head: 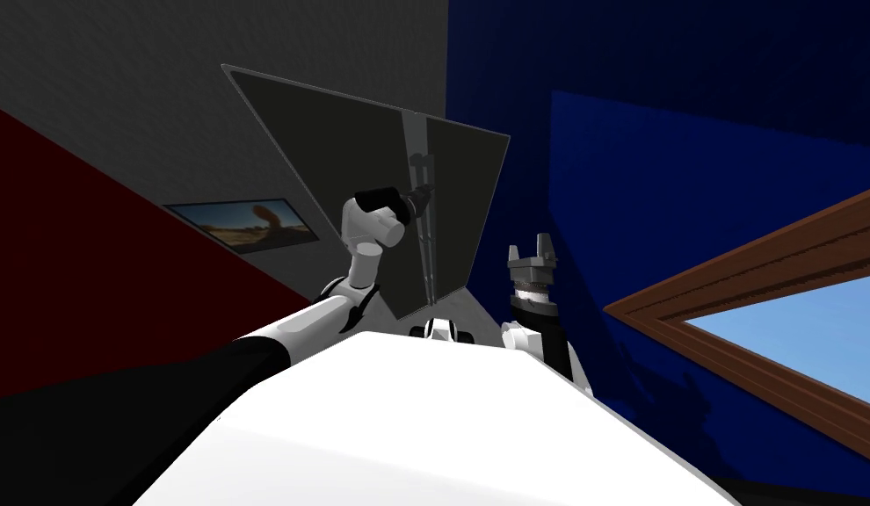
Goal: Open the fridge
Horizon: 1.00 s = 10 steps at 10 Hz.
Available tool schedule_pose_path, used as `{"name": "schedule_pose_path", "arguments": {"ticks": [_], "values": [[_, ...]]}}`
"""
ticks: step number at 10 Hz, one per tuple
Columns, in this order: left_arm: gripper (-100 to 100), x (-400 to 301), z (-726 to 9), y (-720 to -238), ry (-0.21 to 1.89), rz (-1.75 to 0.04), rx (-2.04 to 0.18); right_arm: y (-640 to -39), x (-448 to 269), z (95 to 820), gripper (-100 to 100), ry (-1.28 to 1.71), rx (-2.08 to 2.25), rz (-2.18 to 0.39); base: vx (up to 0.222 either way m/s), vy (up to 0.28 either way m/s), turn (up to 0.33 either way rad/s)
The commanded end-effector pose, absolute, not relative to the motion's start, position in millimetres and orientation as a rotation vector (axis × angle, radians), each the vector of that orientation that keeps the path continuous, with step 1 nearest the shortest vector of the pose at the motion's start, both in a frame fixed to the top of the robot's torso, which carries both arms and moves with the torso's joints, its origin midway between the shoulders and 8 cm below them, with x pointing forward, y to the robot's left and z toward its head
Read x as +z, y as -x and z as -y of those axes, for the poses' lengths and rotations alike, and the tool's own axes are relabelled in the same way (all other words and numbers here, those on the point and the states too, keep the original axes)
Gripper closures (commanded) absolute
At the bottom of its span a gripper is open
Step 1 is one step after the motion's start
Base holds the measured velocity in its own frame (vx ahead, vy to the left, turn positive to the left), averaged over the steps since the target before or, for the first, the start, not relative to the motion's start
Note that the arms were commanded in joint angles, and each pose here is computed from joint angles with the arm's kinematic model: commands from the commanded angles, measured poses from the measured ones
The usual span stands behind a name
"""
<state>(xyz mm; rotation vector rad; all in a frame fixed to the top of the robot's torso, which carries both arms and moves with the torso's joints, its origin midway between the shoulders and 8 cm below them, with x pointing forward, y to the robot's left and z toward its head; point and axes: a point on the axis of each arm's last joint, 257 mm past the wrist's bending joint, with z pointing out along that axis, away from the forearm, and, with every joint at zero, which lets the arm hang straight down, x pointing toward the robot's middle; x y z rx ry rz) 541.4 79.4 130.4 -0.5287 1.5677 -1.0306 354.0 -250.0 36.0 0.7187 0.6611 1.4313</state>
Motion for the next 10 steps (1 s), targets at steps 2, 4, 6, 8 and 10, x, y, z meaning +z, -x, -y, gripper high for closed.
{"name": "schedule_pose_path", "arguments": {"ticks": [2,4,6,8,10], "values": [[-100,148,-84,-544,0.521,-1.565,-1.0,-354,36,250,0,-0.719,1.431,-0.661,0.002,0.0,-0.005],[-100,152,-85,-544,0.519,-1.567,-0.992,-354,36,250,0,-0.719,1.431,-0.661,0.01,-0.01,0.003],[-100,155,-87,-544,0.517,-1.569,-0.984,-354,36,250,0,-0.719,1.431,-0.661,0.007,0.006,-0.01],[-100,159,-88,-544,0.516,-1.57,-0.976,-354,36,250,0,-0.719,1.431,-0.661,-0.001,-0.014,0.0],[-100,159,-88,-544,0.516,-1.57,-0.976,-354,36,250,0,-0.719,1.431,-0.661,0.008,0.001,0.006]]}}
